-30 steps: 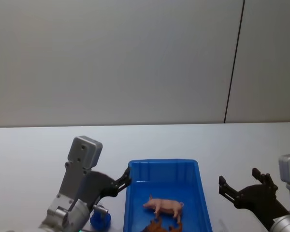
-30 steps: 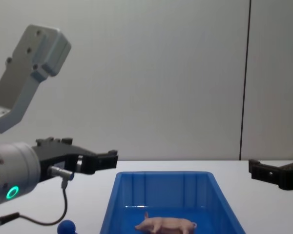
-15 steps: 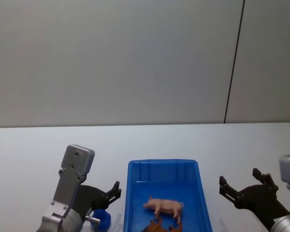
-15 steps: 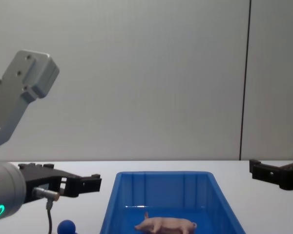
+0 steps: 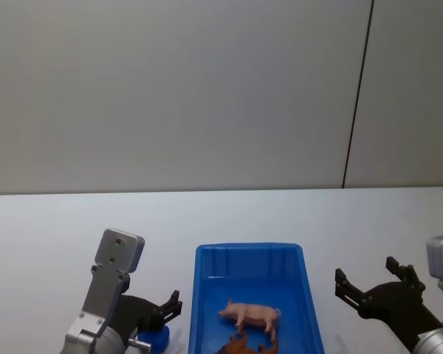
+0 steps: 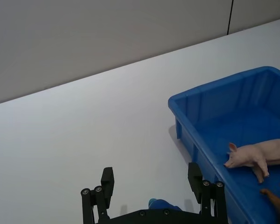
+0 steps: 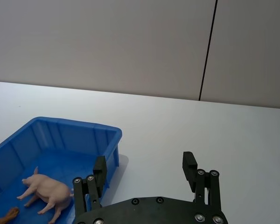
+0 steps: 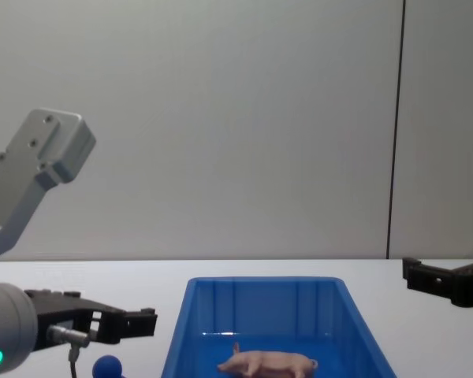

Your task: Pick up the two dolls from the table and place them into the box.

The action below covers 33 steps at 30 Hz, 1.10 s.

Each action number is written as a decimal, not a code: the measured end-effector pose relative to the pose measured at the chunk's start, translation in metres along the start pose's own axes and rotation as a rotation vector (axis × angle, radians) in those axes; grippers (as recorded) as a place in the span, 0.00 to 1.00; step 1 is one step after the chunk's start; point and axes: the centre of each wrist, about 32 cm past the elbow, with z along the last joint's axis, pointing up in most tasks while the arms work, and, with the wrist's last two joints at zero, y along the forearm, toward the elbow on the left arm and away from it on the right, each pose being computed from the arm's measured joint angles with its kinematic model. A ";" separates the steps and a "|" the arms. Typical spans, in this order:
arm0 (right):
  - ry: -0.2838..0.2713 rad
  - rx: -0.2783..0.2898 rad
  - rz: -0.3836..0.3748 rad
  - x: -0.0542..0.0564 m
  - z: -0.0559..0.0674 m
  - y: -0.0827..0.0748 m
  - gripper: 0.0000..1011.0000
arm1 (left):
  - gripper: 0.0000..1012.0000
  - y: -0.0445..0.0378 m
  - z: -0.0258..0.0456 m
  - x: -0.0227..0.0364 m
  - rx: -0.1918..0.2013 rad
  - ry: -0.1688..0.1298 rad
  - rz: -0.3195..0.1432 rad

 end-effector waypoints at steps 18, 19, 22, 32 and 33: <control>0.000 0.000 0.000 0.000 0.000 0.000 0.99 | 0.95 -0.0063 -0.0091 0.0012 0.079 0.016 -0.025; 0.000 0.000 0.000 0.000 0.000 0.000 0.99 | 0.93 -0.0065 -0.0094 0.0012 0.081 0.017 -0.026; 0.000 0.000 0.000 0.000 0.000 0.000 0.99 | 0.88 -0.0073 -0.0107 0.0011 0.091 0.019 -0.028; 0.000 0.000 0.000 0.000 0.000 0.000 0.99 | 0.58 -0.0100 -0.0149 0.0010 0.115 0.033 -0.033; 0.000 0.000 0.000 0.000 0.000 0.000 0.99 | 0.54 -0.0102 -0.0154 0.0011 0.117 0.035 -0.033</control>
